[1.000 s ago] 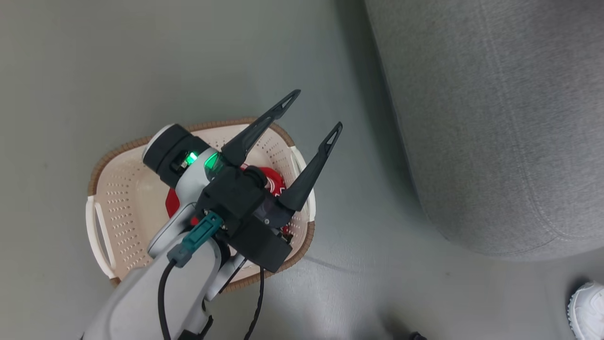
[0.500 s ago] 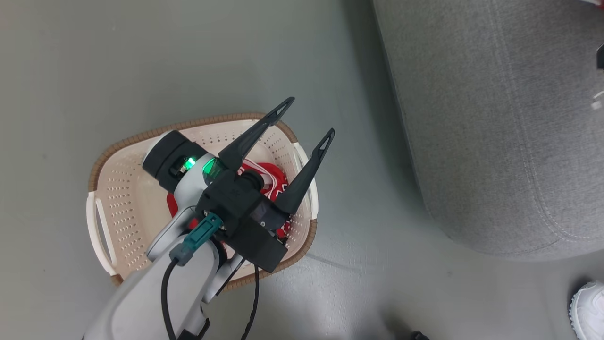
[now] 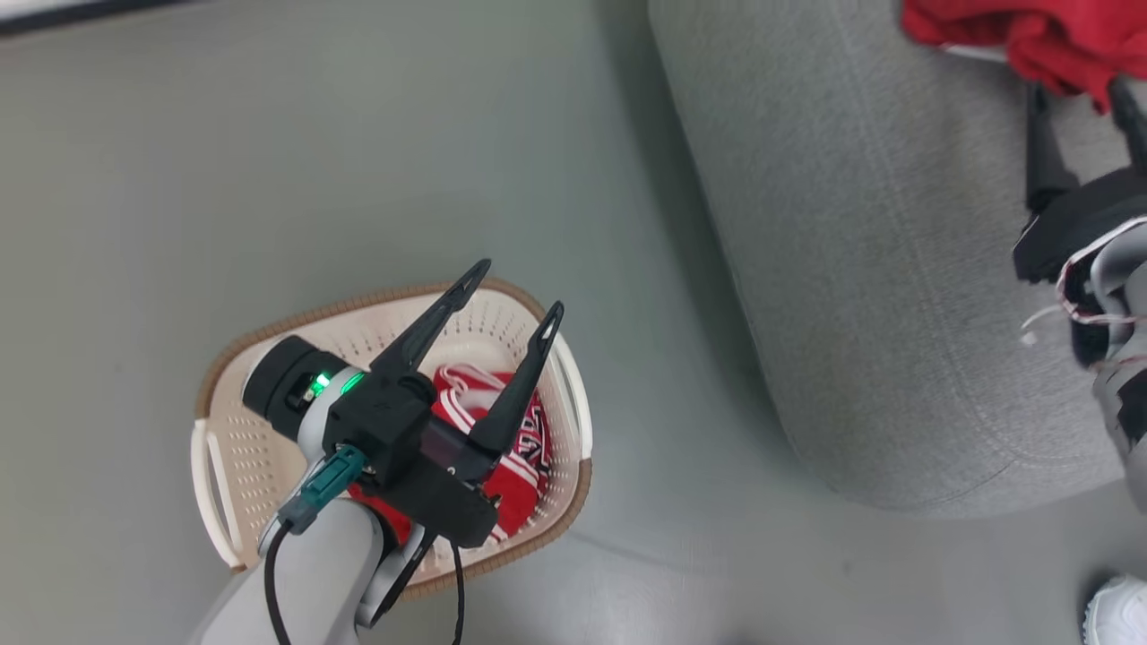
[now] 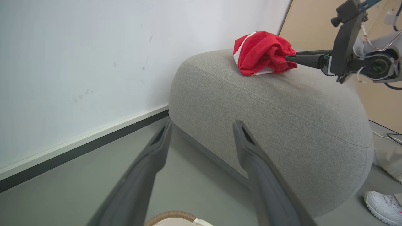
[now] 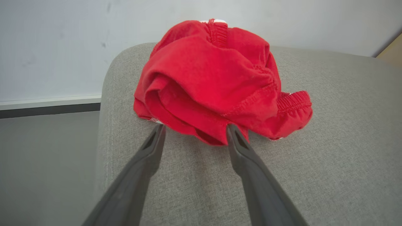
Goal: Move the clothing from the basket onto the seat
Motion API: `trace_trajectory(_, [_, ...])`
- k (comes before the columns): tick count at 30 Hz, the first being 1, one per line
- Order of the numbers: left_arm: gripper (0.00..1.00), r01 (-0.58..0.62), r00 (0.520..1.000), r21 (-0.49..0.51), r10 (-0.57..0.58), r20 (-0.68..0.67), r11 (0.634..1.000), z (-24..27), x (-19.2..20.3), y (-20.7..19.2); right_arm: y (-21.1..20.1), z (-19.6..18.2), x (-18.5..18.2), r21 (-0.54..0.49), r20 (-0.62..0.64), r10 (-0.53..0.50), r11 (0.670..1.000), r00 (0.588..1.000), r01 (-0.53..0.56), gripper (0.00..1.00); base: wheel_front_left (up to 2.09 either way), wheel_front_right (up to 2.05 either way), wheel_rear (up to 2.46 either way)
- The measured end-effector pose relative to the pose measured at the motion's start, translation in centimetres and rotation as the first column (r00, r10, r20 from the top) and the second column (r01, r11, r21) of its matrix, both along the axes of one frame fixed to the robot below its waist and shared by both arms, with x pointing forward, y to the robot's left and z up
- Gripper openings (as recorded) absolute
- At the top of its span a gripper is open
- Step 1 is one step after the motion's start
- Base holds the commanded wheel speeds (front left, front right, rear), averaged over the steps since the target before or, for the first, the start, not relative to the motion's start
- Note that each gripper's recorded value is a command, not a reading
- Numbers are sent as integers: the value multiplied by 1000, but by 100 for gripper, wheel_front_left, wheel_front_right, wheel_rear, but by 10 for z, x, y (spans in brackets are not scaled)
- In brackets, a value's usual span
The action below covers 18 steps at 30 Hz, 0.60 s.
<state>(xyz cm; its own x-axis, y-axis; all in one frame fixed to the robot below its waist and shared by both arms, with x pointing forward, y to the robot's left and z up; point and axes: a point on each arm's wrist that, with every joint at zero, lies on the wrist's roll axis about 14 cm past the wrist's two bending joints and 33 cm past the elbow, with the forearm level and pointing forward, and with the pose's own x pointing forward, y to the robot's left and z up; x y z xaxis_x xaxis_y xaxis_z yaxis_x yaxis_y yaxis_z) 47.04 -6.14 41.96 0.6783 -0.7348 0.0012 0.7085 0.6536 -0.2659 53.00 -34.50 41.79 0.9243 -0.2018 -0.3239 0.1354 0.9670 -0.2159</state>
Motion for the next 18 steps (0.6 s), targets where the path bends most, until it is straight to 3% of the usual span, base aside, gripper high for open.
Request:
trace_trajectory(12, [100,-137,990,13,137,18,990,29,-3,33,52,46,-15,89,146,84,991,986,-97,100,0,0,0])
trace_trajectory(18, [100,-298,954,63,298,3,953,32,-10,83,93,63,-33,147,217,138,974,966,-172,100,0,0,0])
